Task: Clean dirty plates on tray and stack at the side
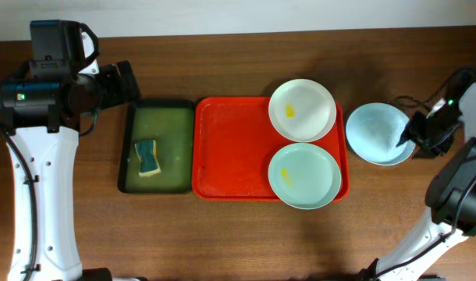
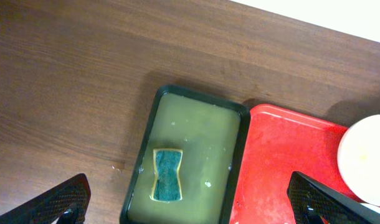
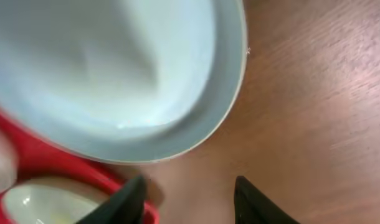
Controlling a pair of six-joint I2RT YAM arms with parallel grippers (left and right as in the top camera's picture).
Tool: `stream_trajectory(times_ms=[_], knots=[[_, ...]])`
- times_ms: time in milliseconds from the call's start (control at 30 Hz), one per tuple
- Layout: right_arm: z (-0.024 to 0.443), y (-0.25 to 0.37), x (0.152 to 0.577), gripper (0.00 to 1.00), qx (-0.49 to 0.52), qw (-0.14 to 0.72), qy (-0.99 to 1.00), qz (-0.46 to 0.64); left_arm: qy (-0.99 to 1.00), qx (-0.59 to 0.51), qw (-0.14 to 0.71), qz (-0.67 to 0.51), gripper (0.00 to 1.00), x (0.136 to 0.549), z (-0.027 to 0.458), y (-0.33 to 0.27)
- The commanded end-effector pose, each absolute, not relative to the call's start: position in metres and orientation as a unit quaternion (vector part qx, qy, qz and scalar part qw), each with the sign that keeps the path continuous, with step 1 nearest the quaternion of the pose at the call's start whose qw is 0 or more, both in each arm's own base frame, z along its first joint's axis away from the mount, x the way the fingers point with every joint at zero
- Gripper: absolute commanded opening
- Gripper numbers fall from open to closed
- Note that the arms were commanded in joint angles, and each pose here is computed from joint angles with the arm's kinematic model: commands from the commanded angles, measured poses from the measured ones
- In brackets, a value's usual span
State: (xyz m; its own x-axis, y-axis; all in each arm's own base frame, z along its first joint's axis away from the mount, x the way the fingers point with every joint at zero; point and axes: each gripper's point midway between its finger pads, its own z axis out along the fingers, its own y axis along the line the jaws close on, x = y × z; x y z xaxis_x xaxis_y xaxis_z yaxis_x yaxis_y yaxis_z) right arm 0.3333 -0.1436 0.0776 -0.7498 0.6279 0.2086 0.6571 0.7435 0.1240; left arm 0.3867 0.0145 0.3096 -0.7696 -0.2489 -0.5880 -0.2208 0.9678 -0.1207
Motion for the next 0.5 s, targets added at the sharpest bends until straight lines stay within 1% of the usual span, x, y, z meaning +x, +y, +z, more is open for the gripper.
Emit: stream_trajectory(times_ms=[0,33,67,100,167,267,300,367,433,467], knots=[[0.108,-0.104,0.328,0.47,-0.273,0.105,-0.947,-0.135,0.940,-0.132,0.315,-0.017,0.99,0.387,0.309,0.018],[0.109,-0.082,0.319,0.47,-0.229,0.138,-0.954,-0.137,0.940,-0.132,0.315,-0.017,0.99,0.387,0.309,0.018],[0.109,-0.070,0.313,0.47,-0.210,0.157,-0.956,-0.133,0.940,-0.132,0.315,-0.017,0.99,0.387,0.309,0.018],[0.105,-0.053,0.308,0.47,-0.175,0.180,-0.962,-0.108,0.940,-0.132,0.315,-0.017,1.00,0.387,0.309,0.018],[0.097,-0.025,0.302,0.47,-0.122,0.204,-0.968,-0.080,0.940,-0.132,0.315,-0.017,0.99,0.387,0.309,0.018],[0.080,0.005,0.295,0.45,-0.054,0.218,-0.974,-0.038,0.940,-0.132,0.315,-0.017,0.99,0.387,0.309,0.018],[0.075,0.012,0.293,0.42,-0.042,0.219,-0.974,-0.036,0.940,-0.132,0.316,-0.017,1.00,0.388,0.309,0.018],[0.058,0.029,0.291,0.41,-0.011,0.215,-0.976,-0.025,0.940,-0.132,0.315,-0.017,0.99,0.387,0.309,0.018],[0.044,0.022,0.287,0.41,0.017,0.212,-0.977,0.026,0.940,-0.132,0.315,-0.017,0.99,0.387,0.309,0.018],[0.040,0.018,0.293,0.41,0.022,0.199,-0.979,0.042,0.940,-0.132,0.315,-0.017,0.99,0.387,0.309,0.018]])
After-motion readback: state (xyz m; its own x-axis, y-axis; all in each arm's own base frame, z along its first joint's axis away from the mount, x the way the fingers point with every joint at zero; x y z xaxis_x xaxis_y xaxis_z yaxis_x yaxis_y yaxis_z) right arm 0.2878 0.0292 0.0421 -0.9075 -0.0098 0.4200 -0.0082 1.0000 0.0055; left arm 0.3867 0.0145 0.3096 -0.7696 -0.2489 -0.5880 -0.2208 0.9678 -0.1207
